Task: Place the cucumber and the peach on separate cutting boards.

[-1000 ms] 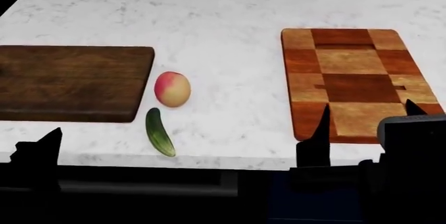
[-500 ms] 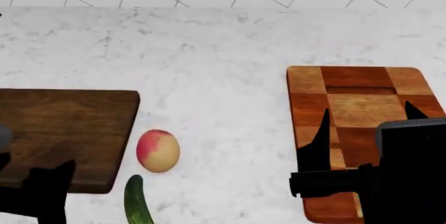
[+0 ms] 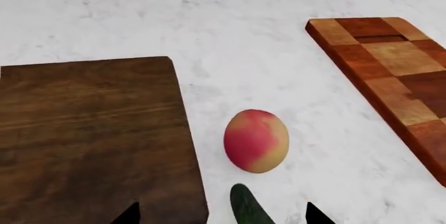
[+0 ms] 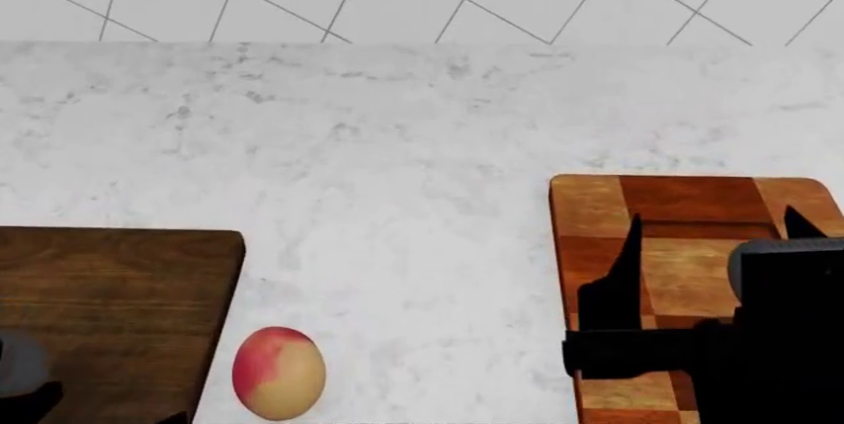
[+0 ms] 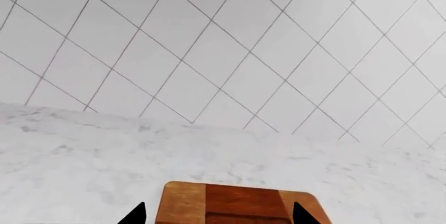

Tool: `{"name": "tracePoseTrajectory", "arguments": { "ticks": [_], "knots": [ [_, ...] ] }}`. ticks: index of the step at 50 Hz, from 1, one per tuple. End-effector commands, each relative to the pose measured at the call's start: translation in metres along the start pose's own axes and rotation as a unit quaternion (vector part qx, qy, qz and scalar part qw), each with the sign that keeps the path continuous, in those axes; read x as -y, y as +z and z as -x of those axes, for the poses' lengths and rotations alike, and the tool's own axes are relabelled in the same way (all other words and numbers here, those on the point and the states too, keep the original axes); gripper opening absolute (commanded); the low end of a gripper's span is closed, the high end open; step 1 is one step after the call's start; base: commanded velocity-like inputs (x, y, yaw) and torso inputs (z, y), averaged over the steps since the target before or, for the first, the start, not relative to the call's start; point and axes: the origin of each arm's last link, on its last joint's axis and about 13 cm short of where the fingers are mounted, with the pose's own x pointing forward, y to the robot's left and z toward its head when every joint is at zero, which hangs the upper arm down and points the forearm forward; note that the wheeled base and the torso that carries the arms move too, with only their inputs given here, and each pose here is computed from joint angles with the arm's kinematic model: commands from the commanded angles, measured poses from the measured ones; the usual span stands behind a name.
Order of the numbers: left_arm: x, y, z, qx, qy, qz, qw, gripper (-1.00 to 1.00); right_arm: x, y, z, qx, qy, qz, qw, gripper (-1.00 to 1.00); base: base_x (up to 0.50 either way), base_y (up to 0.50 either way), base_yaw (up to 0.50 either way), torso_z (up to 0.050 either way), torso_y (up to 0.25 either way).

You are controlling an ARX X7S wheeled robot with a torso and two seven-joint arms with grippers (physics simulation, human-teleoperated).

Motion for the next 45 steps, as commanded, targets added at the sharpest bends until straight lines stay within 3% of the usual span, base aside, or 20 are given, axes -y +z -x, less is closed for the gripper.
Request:
{"name": "tracePoseTrajectory", "arguments": {
  "ticks": [1, 7, 22, 45],
  "knots": [
    [0.021, -0.012, 0.016, -0.056, -0.052, 0.033, 0.997, 1.0, 0.001, -0.005, 0.001, -0.004, -0.011, -0.013, 1.0, 1.0, 0.0, 0.0, 0.0, 0.0, 0.0],
    [0.024, -0.013, 0.014, -0.059, -0.052, 0.053, 0.996, 1.0, -0.002, -0.015, 0.0, -0.009, -0.009, -0.013, 1.0, 1.0, 0.0, 0.0, 0.0, 0.0, 0.0],
    [0.028, -0.018, -0.014, -0.076, -0.047, 0.028, 0.996, 1.0, -0.007, -0.021, 0.001, -0.012, 0.0, -0.013, 1.0, 1.0, 0.0, 0.0, 0.0, 0.0, 0.0],
    [0.024, -0.039, -0.053, -0.127, -0.043, 0.035, 0.99, 1.0, -0.005, -0.029, 0.001, -0.021, -0.005, -0.017, 1.0, 1.0, 0.0, 0.0, 0.0, 0.0, 0.0]
  ]
}}
